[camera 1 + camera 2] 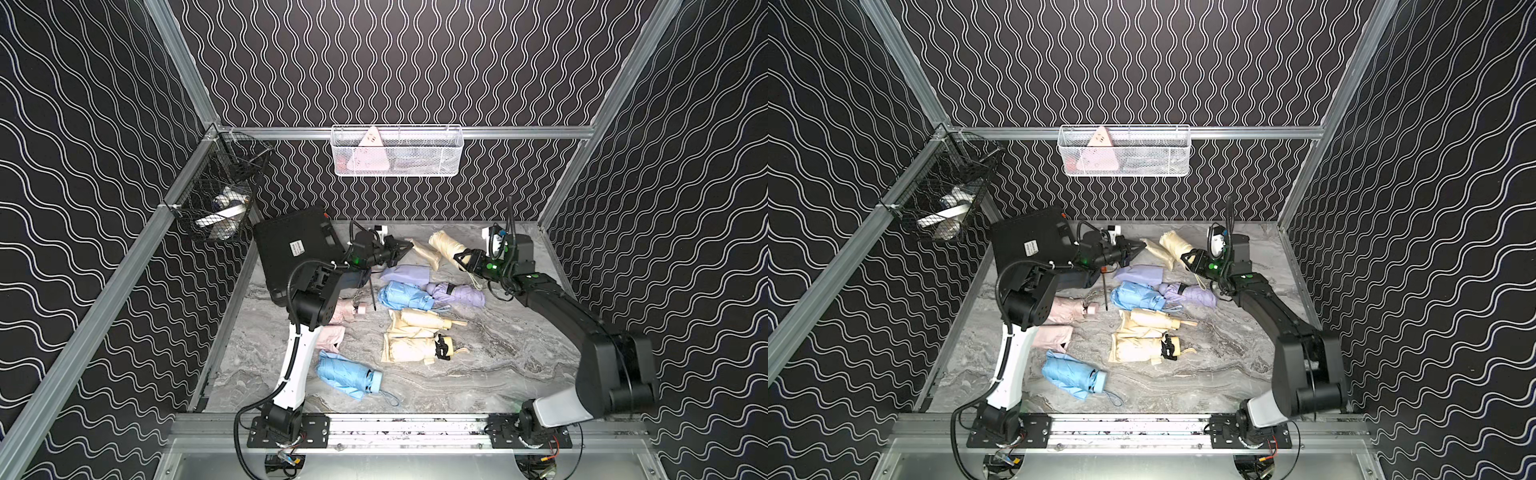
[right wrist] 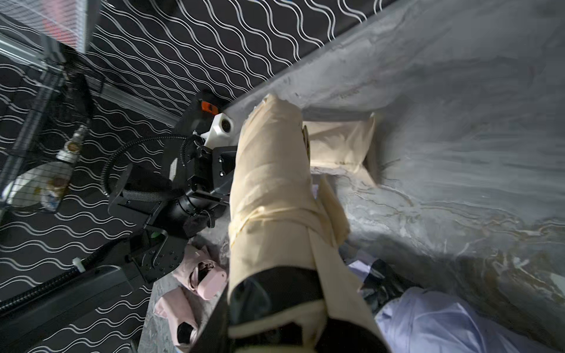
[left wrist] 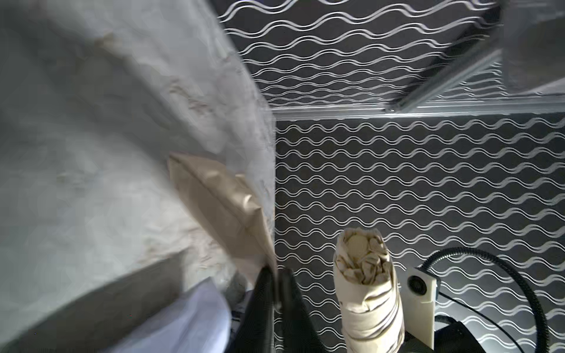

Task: Take umbrellas out of sleeves
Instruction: Place the umbrella sleeve at the center of the board.

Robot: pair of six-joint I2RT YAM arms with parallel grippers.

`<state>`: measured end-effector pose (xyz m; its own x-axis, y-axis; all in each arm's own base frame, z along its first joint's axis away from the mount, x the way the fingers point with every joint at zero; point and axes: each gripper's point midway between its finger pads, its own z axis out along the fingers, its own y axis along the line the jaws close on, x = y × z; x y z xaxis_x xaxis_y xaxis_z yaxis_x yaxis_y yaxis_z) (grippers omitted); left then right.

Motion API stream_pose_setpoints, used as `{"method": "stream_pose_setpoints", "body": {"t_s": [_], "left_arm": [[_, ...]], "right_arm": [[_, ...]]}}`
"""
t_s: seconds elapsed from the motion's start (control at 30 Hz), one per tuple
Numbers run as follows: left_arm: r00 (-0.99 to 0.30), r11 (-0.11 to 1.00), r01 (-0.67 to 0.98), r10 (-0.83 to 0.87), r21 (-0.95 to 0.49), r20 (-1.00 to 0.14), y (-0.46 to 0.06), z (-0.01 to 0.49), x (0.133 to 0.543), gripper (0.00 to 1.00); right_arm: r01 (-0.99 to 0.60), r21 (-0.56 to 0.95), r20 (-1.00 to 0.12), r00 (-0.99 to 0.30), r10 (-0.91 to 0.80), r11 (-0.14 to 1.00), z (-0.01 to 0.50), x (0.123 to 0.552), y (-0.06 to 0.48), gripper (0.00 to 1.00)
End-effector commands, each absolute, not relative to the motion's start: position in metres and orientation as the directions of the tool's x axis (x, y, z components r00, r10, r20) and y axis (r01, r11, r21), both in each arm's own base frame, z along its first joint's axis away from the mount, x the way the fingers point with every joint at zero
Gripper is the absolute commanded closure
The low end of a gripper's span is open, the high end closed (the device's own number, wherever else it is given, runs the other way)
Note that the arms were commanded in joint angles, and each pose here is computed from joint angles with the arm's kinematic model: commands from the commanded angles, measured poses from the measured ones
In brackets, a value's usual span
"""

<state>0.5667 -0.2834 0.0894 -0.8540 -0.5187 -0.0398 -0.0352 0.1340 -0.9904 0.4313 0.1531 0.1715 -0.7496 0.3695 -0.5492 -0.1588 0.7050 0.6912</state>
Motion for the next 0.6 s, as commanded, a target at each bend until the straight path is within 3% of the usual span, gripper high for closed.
{"method": "stream_pose_setpoints", "body": {"t_s": [0.0, 0.1, 0.2, 0.37, 0.57], "left_arm": [[-0.876, 0.184, 0.007, -0.474, -0.983, -0.095, -0.283, 0.084, 0.566, 0.52], [-0.878, 0.249, -0.013, -0.466, -0.968, -0.108, -0.27, 0.082, 0.562, 0.32], [-0.872, 0.323, -0.032, -0.471, -0.946, -0.132, -0.247, 0.088, 0.555, 0.02], [-0.886, 0.481, -0.021, -0.416, -0.876, -0.207, -0.218, 0.099, 0.537, 0.01], [-0.874, 0.515, -0.024, -0.426, -0.857, -0.231, -0.192, 0.114, 0.524, 0.01]], "right_arm": [[-0.265, 0.7, -0.609, -0.707, 0.361, 0.663, 0.18, 0.457, 0.165, 0.95], [-0.253, 0.717, -0.572, -0.747, 0.34, 0.649, 0.158, 0.472, 0.172, 0.94], [-0.252, 0.723, -0.557, -0.763, 0.327, 0.643, 0.144, 0.486, 0.176, 0.94], [-0.254, 0.726, -0.538, -0.789, 0.297, 0.639, 0.126, 0.497, 0.181, 0.93], [-0.265, 0.736, -0.531, -0.797, 0.289, 0.623, 0.123, 0.502, 0.186, 0.93]]}}
